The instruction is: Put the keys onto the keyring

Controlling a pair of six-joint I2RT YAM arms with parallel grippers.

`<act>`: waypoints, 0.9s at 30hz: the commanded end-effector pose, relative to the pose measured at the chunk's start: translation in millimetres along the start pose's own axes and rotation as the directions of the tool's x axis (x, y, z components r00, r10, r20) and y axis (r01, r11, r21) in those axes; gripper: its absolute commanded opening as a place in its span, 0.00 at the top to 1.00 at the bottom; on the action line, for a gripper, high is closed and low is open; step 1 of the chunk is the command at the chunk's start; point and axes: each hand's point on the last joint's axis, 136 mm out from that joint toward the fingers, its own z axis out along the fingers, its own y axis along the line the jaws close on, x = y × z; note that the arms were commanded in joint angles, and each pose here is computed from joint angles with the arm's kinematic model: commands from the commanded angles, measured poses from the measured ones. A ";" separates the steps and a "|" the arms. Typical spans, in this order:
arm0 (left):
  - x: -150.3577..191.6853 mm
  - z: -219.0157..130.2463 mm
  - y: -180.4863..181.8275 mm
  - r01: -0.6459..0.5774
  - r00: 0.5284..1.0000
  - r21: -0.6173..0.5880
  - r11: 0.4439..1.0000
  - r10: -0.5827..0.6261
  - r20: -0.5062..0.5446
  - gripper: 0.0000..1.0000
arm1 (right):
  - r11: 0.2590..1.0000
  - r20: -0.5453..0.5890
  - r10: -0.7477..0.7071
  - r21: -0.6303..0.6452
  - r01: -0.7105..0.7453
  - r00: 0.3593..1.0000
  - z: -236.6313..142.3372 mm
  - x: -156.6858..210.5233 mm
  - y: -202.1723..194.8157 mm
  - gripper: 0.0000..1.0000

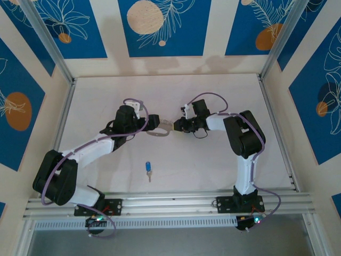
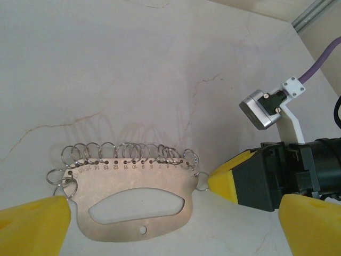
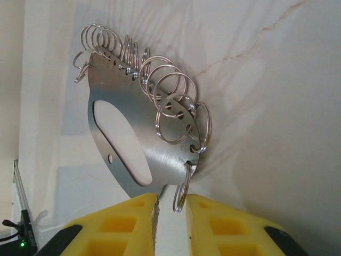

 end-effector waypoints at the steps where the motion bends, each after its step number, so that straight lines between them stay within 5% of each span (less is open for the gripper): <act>1: -0.6 -3.1 -4.9 -0.004 1.000 0.022 1.000 0.004 0.011 0.00 | 0.999 0.001 -0.006 -0.044 0.006 1.000 -2.7 -5.2 15.1 0.78; 11: 2.0 -3.5 -5.0 -0.013 1.000 0.025 1.000 0.012 0.006 0.00 | 0.999 -0.007 0.008 -0.039 -0.009 1.000 -1.4 -2.8 14.0 0.83; 27: 29.0 13.8 -16.1 -0.075 0.990 0.074 0.994 0.083 -0.112 0.00 | 0.998 0.031 0.002 -0.069 0.000 1.000 -16.7 -9.1 36.5 0.60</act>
